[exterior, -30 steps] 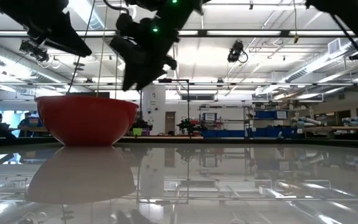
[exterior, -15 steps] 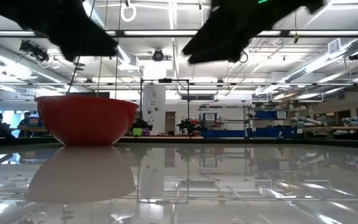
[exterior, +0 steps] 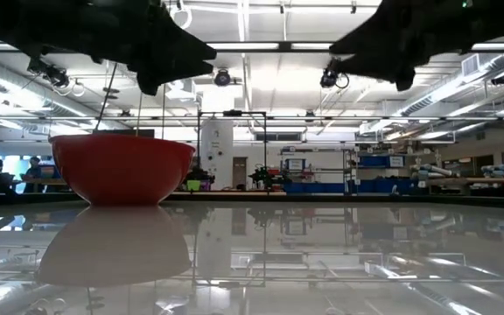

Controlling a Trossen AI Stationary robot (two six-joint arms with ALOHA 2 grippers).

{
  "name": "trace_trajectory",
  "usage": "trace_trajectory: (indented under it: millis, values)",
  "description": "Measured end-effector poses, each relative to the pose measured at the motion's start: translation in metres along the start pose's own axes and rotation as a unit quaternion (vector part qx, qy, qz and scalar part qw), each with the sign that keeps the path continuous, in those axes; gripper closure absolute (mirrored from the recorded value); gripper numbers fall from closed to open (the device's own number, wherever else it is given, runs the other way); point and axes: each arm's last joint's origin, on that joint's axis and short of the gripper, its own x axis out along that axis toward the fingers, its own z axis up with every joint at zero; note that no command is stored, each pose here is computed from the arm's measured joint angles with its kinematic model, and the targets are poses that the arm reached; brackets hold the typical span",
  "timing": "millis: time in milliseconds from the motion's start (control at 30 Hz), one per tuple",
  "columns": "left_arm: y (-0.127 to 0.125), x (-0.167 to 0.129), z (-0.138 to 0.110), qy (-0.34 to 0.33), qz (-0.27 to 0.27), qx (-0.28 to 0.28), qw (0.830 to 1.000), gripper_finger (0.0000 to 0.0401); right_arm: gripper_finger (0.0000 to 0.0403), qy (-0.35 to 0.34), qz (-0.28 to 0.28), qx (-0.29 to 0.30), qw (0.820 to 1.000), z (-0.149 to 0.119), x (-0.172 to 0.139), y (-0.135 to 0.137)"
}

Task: Nest bowls inside each other
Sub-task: Return to Home Position

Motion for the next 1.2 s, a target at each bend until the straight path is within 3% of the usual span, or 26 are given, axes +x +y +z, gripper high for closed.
trace_trajectory:
  millis: [200,367,600,733,933,1067,1200]
  values:
    - [0.015,-0.008,0.025,-0.041,0.022,0.017,0.999,0.0220,0.0205,-0.069,0.054,0.014,0.996,0.034,-0.026,-0.009]
    - [0.024,-0.039,0.051,-0.061,0.016,0.023,0.998,0.0220,0.0226,-0.115,0.095,0.010,0.989,0.061,-0.055,-0.021]
    - [0.039,-0.085,0.071,-0.075,0.000,0.011,0.997,0.0220,0.0269,-0.095,0.109,0.016,0.989,0.068,-0.083,-0.036]
    - [0.041,-0.090,0.056,-0.053,-0.009,-0.009,0.998,0.0222,0.0309,-0.071,0.115,0.013,0.991,0.063,-0.089,-0.037]
    - [0.043,-0.085,-0.006,-0.049,-0.020,-0.046,0.998,0.0268,0.0391,-0.044,0.125,-0.007,0.991,0.054,-0.088,-0.029]
    - [0.051,-0.091,-0.024,-0.090,-0.022,-0.061,0.994,0.0313,0.0388,-0.042,0.125,-0.005,0.991,0.053,-0.088,-0.027]
    - [0.053,-0.097,-0.015,-0.129,-0.025,-0.052,0.990,0.0362,0.0396,-0.040,0.125,-0.008,0.991,0.051,-0.087,-0.028]
